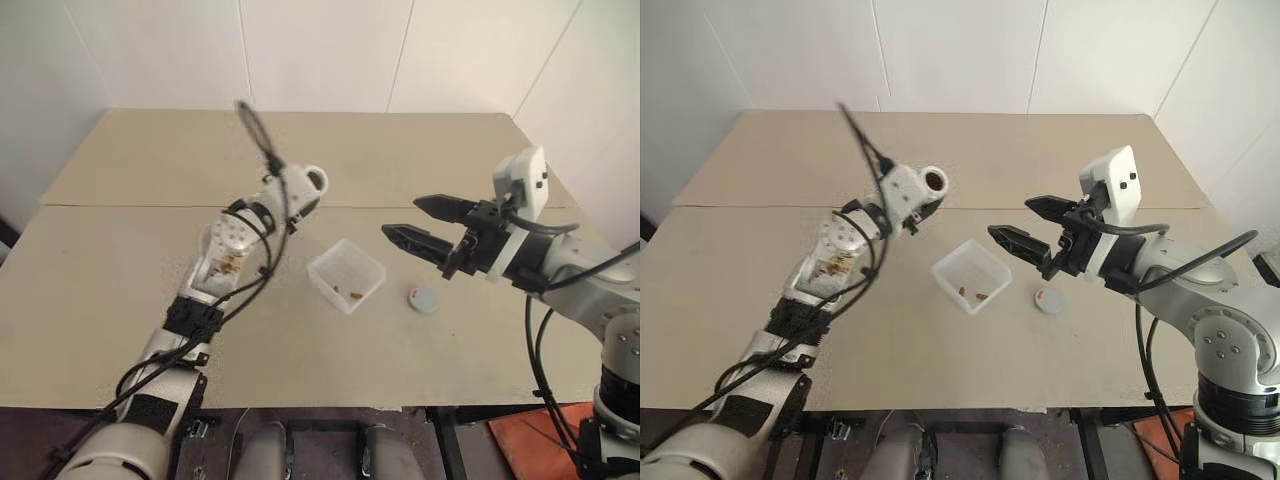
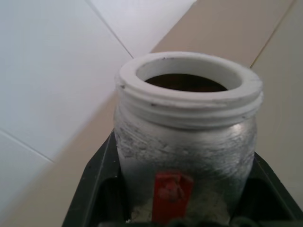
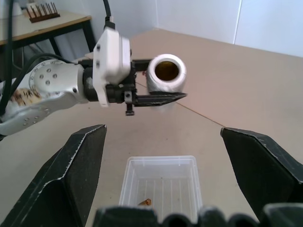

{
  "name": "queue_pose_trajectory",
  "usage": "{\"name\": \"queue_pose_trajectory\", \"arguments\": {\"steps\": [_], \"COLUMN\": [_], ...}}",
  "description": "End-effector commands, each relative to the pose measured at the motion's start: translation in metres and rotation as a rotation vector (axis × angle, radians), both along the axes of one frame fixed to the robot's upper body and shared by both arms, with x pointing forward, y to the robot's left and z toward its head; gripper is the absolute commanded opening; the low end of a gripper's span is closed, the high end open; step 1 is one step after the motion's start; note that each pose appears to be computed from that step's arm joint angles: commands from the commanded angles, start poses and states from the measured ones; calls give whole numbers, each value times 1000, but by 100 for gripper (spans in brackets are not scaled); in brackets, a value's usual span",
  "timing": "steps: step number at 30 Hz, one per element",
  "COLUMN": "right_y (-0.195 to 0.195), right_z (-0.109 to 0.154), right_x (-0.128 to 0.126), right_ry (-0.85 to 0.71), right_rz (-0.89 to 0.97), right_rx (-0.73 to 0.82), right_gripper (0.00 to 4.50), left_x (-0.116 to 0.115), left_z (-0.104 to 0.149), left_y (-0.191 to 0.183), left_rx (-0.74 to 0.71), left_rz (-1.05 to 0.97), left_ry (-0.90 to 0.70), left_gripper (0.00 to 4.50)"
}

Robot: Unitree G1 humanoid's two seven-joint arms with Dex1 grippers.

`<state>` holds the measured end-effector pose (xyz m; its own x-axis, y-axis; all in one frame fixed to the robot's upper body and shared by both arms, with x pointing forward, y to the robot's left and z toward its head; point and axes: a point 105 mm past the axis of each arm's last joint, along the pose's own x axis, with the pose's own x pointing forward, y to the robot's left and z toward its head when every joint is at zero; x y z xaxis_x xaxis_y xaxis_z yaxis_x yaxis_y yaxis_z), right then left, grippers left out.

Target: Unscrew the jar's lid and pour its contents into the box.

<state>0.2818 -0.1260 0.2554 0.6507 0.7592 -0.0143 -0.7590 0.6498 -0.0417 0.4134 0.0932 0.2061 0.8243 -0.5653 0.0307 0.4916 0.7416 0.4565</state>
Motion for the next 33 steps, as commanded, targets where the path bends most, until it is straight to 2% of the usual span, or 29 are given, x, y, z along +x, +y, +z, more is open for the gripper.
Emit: {"name": "queue_pose_trajectory", "arguments": {"steps": [1,4,9,15,17,21,25,29,31,33], "right_y": [3,5,7,6,6,3,-8,-28,-38,-50], "right_z": [13,13,14,13,12,9,3,0,-5,-15], "right_x": [-4,-4,-6,-8,-9,-11,-12,-15,-25,-33], "right_ry": [-55,-52,-51,-44,-39,-30,-13,-3,3,24], "right_rz": [23,28,35,38,37,31,22,23,73,108], "right_rx": [36,45,56,52,47,36,5,-32,-80,-124], "right_gripper": [448,448,448,450,450,450,450,450,450,450], "left_x": [-6,-7,-10,-15,-24,-54,-99,-118,-135,-142], "left_z": [-10,-36,-65,-71,-67,-56,-34,-12,5,13], "left_y": [15,22,30,33,41,62,86,102,120,128], "left_rx": [-226,-257,-252,-241,-232,-217,-126,-90,-55,-17], "left_rz": [-14,13,24,14,1,-34,-124,-137,-219,-252], "left_ry": [133,212,234,216,200,195,190,175,173,164], "left_gripper": [196,196,196,394,447,447,447,447,447,447]}}
